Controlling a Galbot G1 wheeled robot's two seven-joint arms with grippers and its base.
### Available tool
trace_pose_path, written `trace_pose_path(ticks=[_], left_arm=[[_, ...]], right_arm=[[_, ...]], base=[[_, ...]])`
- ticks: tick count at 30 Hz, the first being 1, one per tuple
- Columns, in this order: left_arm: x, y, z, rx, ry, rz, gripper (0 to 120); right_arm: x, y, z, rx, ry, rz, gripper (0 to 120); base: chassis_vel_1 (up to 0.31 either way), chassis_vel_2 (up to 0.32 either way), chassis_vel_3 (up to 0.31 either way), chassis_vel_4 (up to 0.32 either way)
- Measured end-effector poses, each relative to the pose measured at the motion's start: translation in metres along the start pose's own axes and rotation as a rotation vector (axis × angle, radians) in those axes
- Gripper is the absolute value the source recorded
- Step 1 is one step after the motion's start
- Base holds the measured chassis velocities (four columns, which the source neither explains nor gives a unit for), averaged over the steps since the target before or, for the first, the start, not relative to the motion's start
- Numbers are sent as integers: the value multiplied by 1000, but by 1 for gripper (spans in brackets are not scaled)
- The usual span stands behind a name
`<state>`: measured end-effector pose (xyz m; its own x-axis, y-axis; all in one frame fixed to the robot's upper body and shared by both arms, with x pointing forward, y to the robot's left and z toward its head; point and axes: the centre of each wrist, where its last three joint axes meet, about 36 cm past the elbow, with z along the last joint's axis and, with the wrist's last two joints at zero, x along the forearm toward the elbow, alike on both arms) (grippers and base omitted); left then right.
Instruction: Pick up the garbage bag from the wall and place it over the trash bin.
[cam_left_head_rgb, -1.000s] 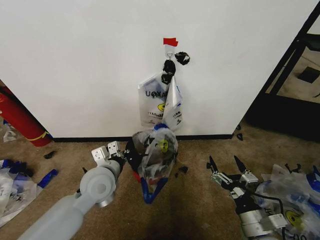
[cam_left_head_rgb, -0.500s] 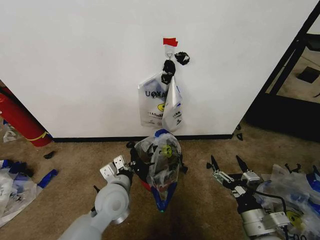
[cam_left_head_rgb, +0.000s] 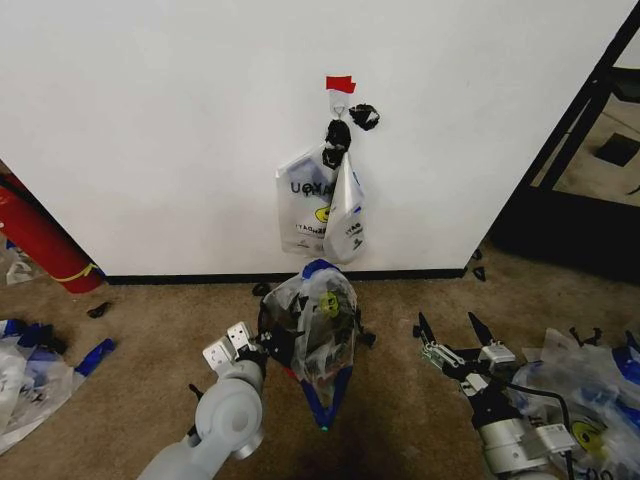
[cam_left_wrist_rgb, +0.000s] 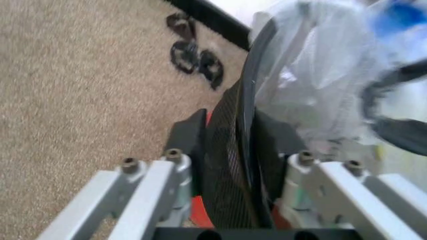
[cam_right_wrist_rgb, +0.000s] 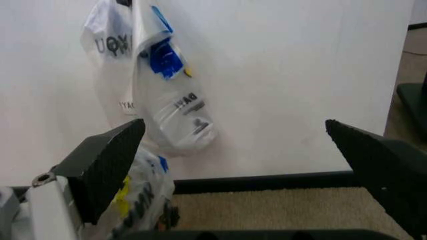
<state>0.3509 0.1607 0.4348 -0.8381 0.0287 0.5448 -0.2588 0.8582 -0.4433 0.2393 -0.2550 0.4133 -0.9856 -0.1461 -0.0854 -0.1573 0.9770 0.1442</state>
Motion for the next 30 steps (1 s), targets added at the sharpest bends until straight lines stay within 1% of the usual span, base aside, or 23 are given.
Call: trace_pose_path(ticks=[1, 2, 3, 6, 9, 10, 11, 13, 14, 15, 16, 18, 19, 20, 22, 25, 26, 27, 30], left_arm=[[3, 0, -1, -3, -4, 4, 36], [12, -2, -5, -14, -18, 23, 41], [12, -2, -5, -14, -18, 23, 41], [23, -4, -9, -30, -40, 48, 50], [39, -3, -17, -71, -85, 87, 66], [45, -2, -21, -83, -97, 99, 69], [45, -2, -21, -83, -97, 99, 69], [60, 4, -29, -132, -143, 142, 77], [68, 11, -33, -176, -187, 172, 82], [72, 16, -34, -203, -215, 195, 86], [74, 25, -34, -254, -258, 241, 90], [69, 32, -36, -307, -298, 306, 98], [69, 32, -36, -307, -298, 306, 98], [64, 36, -40, -325, -318, 330, 99], [59, 46, -50, -354, -387, 348, 100], [59, 59, -63, -394, -488, 337, 100], [59, 59, -63, -394, -488, 337, 100], [62, 64, -68, -406, -522, 325, 100], [70, 70, -74, -405, -556, 303, 100]], right_arm=[[0, 0, 0, 1, 2, 1, 100], [-1, 0, -2, 4, 3, 0, 100], [-1, 0, -2, 4, 3, 0, 100], [-2, 1, -3, 9, 8, 0, 100], [-5, 4, -5, 25, 28, -4, 100], [-6, 6, -6, 31, 35, -7, 100], [-6, 6, -6, 31, 35, -7, 100], [-12, 12, -11, 42, 55, -18, 100], [-21, 16, -15, 57, 64, -32, 100], [-26, 17, -17, 65, 66, -40, 100], [-35, 19, -23, 79, 74, -49, 100], [-41, 21, -33, 74, 95, -42, 100], [-41, 21, -33, 74, 95, -42, 100], [-42, 21, -38, 69, 107, -38, 100], [-52, 21, -45, 56, 138, -52, 100], [-64, 19, -49, 40, 187, -89, 100], [-64, 19, -49, 40, 187, -89, 100], [-69, 16, -47, 35, 214, -107, 100], [-81, 16, -45, 6, 282, -167, 100]], base=[[0, 0, 0, 0], [0, 0, 0, 0], [0, 0, 0, 0], [0, 0, 0, 0], [0, 0, 0, 0], [0, 0, 0, 0], [0, 0, 0, 0], [0, 0, 0, 0], [0, 0, 0, 0], [0, 0, 0, 0], [0, 0, 0, 0], [0, 0, 0, 0], [0, 0, 0, 0], [0, 0, 0, 0], [0, 0, 0, 0], [0, 0, 0, 0], [0, 0, 0, 0], [0, 0, 0, 0], [0, 0, 0, 0]])
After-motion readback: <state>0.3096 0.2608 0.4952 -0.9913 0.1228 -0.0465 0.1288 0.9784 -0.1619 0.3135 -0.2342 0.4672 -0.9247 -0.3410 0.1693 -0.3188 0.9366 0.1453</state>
